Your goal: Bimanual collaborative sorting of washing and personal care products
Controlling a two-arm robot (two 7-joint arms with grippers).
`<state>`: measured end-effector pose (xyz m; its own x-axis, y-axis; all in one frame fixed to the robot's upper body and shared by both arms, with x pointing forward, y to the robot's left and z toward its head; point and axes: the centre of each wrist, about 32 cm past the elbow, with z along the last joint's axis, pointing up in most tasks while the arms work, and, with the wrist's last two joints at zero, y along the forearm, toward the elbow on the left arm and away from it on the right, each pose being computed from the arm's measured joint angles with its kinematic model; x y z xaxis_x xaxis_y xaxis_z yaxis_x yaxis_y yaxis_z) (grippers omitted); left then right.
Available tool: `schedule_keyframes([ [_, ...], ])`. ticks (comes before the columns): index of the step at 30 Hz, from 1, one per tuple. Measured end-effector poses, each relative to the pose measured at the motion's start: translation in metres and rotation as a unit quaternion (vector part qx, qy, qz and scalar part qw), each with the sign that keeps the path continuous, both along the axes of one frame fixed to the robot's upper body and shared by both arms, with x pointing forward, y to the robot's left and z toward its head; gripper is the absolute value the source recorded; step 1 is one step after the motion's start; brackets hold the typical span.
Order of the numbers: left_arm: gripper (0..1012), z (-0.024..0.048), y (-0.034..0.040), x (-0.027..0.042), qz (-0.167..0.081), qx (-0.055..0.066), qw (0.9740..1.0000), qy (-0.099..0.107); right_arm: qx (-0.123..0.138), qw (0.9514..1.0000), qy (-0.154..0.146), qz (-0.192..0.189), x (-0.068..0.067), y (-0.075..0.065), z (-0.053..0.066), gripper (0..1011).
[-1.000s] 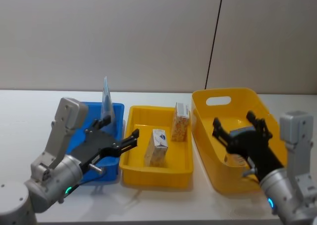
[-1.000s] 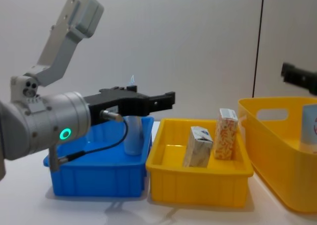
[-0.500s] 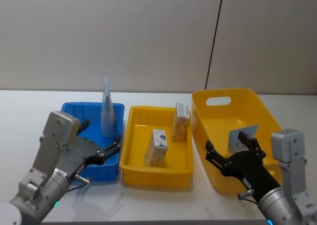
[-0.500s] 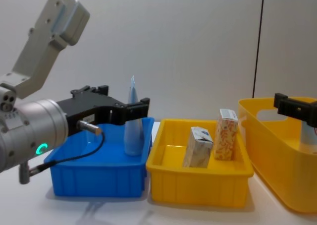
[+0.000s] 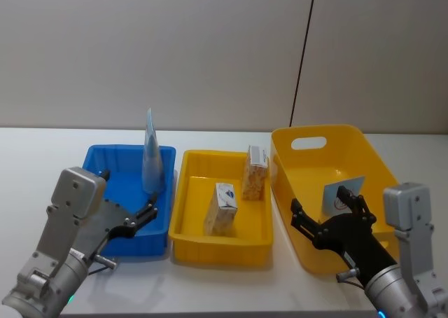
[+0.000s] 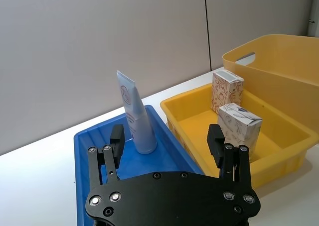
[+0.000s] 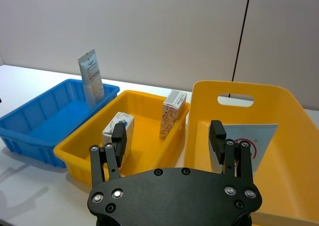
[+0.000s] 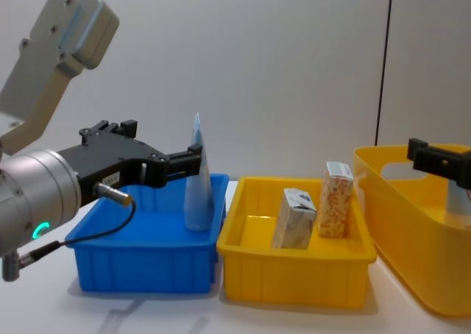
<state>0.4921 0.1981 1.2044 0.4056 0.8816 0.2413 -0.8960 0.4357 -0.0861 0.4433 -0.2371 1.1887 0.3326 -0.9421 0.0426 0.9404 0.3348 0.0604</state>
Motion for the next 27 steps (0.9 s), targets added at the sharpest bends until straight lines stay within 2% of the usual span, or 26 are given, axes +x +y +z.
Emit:
schedule_keyframes([
  [13,1001,0.0,0.0002,-0.0001,0.001,0.001,1.0,0.0,-0.004,0.9999,0.005,0.008,0.0,0.001,0.001,1004],
  [20,1001,0.0001,0.0004,-0.0001,0.001,0.001,1.0,-0.001,-0.011,0.9996,0.02,0.019,0.003,0.005,0.004,1004],
  [27,1001,0.0001,0.0003,-0.0001,0.001,0.001,1.0,0.0,-0.021,0.9984,0.046,0.027,0.012,0.017,0.008,1004],
])
